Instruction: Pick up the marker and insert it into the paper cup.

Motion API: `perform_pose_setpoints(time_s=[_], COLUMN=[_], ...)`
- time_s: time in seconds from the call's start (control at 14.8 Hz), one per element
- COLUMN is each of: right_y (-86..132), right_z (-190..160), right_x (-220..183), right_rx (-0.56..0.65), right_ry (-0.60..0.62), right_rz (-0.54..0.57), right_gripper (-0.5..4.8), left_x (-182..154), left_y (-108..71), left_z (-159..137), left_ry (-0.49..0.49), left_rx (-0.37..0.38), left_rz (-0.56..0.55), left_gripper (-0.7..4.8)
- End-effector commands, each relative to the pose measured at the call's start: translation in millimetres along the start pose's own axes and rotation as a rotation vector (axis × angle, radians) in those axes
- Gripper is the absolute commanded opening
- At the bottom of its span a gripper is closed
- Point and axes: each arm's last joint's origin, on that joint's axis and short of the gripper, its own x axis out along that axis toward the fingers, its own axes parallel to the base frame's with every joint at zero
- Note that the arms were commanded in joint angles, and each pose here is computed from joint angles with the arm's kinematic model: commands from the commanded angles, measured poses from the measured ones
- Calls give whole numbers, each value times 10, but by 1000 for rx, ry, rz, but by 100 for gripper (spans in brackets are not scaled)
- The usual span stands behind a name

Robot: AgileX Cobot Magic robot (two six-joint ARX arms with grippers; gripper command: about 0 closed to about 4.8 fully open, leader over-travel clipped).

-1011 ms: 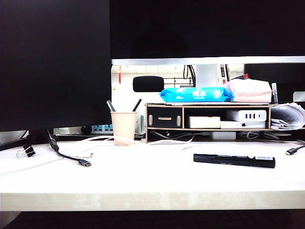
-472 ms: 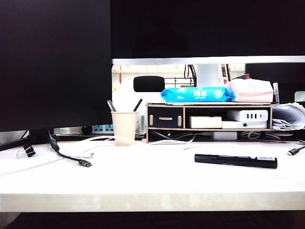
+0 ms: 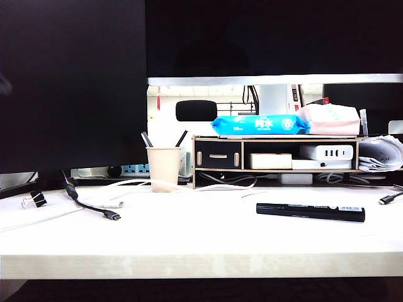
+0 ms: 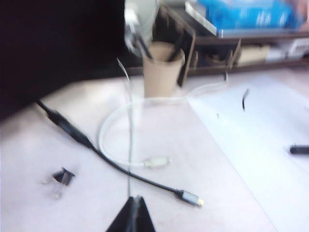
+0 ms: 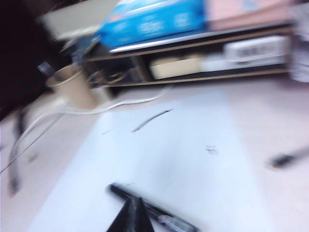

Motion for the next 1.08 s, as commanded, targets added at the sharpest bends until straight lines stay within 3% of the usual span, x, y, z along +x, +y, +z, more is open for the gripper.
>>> perform_pose_setpoints(time_s=[0.07, 0.2, 0.4, 0.54, 0.81, 1.08], right_y=[11, 41, 243, 348, 527, 546], right_z=[182, 265, 212, 139, -20, 85], right_x=[234, 518, 806, 941, 1176, 1468], right_rx=[-30, 8, -49, -107, -383, -473], right_ry=[98, 255, 351, 404, 544, 661], right_rz=[161, 204, 275, 256, 150, 83], right_gripper=[-8, -9, -9, -9, -8, -8], left_x=[66, 121, 176, 202, 303, 440], left_y=[14, 32, 47, 48, 74, 101], left_z=[36, 43, 102, 165, 284, 201], left_ry=[9, 10, 30, 30, 39, 110], left_rx=[-2, -2, -9, -9, -9, -40], left_rz=[-15, -14, -14, -29, -36, -101], left_gripper=[-5, -5, -5, -5, -5, -5])
